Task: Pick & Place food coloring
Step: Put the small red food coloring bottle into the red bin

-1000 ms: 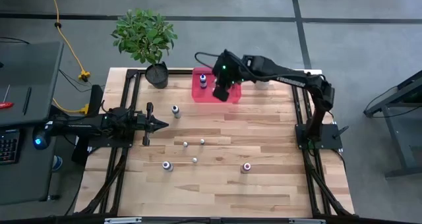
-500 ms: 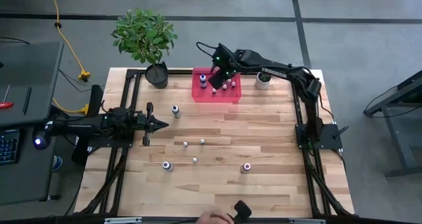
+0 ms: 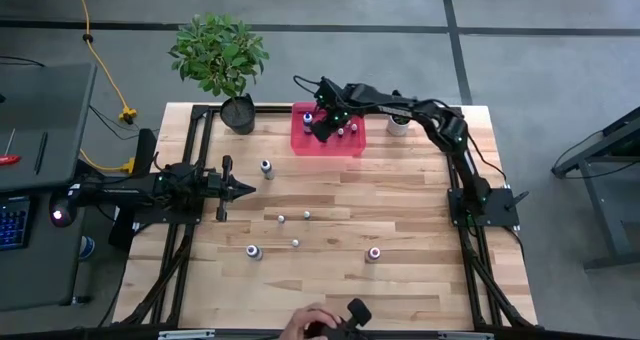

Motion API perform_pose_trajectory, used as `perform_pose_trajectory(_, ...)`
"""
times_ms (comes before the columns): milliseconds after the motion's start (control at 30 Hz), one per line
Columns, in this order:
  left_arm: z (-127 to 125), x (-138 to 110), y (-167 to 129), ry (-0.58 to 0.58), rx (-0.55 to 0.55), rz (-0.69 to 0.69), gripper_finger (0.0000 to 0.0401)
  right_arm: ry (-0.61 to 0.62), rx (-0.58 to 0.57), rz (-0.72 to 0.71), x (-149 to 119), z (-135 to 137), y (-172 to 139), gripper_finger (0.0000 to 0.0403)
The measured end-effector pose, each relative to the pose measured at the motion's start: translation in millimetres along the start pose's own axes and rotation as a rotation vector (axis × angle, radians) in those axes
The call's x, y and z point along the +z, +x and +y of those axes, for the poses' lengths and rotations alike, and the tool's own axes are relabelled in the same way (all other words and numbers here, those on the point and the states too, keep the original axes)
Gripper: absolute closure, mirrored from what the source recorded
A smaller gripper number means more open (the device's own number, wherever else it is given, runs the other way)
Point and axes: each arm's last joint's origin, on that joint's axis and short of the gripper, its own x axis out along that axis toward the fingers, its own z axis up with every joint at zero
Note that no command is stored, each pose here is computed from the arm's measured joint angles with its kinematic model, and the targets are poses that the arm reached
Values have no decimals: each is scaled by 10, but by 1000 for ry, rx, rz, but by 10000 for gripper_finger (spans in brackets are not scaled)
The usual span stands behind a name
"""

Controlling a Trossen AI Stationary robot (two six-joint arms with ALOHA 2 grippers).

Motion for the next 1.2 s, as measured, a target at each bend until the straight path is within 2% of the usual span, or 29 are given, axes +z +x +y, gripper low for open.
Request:
perform_pose_trajectory(233,-1,-1,0,0,-2,0,401,-14,-48,14,-13,-56,123,368)
perform_pose_trajectory(567,-1,-1,0,0,-2,0,401,-27,-106,22,-19,-114,119,368)
perform_pose_trajectory(1200,-2,-1,0,0,-5,0,401,-34,-58,73,-67,-92,237,368)
